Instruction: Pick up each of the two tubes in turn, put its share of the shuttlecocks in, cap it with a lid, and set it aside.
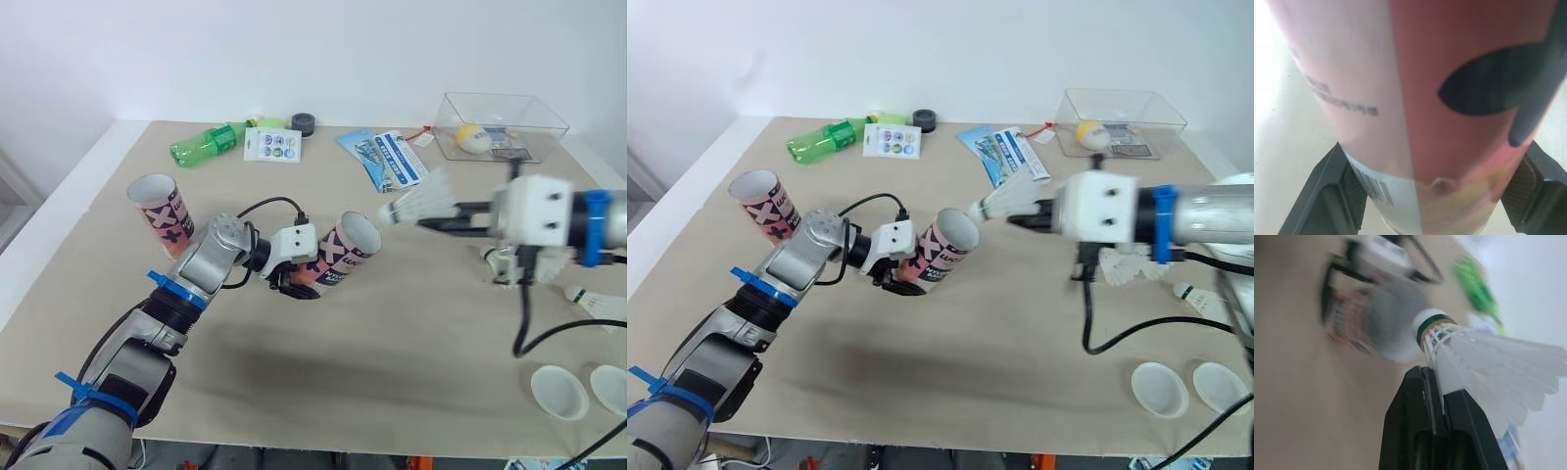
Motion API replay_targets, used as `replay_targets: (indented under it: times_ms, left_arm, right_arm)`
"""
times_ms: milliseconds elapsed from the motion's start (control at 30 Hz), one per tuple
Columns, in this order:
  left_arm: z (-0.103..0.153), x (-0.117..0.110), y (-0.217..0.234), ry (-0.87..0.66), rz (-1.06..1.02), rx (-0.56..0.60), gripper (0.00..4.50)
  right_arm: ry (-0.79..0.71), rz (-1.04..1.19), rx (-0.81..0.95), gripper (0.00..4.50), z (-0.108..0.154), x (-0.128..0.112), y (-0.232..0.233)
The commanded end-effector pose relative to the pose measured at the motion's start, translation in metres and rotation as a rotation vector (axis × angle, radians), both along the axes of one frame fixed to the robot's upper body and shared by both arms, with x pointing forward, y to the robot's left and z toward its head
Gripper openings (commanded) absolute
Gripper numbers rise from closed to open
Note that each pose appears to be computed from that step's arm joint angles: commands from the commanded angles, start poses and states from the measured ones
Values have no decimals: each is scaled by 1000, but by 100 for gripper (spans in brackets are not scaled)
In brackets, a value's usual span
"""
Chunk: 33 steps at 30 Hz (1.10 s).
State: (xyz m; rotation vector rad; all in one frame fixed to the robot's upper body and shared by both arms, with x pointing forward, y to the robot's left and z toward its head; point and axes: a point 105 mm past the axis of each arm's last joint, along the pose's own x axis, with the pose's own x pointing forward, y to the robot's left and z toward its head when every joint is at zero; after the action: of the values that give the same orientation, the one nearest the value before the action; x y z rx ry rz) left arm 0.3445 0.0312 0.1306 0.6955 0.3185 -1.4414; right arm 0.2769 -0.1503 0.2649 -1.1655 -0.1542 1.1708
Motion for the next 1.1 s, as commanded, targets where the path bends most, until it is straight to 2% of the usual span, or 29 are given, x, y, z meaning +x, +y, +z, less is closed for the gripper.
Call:
replay_targets:
  times_ms: [33,233,300,433,467,567,667,767,867,933,1000,1033,1100]
  left_arm:
    - [-8,-2,-4,14,7,9,300]
    - [-8,-6,-4,10,17,2,300]
    - [-9,-6,-3,9,26,4,300]
    - [-10,-7,-2,11,32,5,300]
    - [-10,-7,-1,11,34,6,300]
    - [-10,-7,1,9,37,12,300]
    - [-10,-6,1,5,34,19,300]
    - [-10,-4,0,-2,28,26,300]
    - [-9,-3,-2,-13,15,33,300]
    - [-9,-3,-4,-27,3,44,300]
    - [-8,-3,-6,-32,-8,48,300]
    - [-7,-3,-8,-31,-16,46,300]
    - [-5,-4,-11,-30,-25,42,300]
  right_arm:
    - [-45,71,-100,5,-1,12,1]
    - [-41,182,-169,5,-11,24,16]
    - [-27,229,-162,54,-9,22,24]
    - [-33,271,-143,190,-1,19,32]
    - [-27,276,-132,204,2,17,32]
    - [14,280,-39,326,18,11,32]
    - [73,241,131,437,43,10,28]
    - [170,167,304,437,67,14,15]
    - [192,94,344,437,70,25,6]
    - [208,68,257,387,52,32,6]
    - [246,90,141,300,30,31,14]
    - [266,115,78,282,20,29,21]
    - [267,150,-27,209,5,31,32]
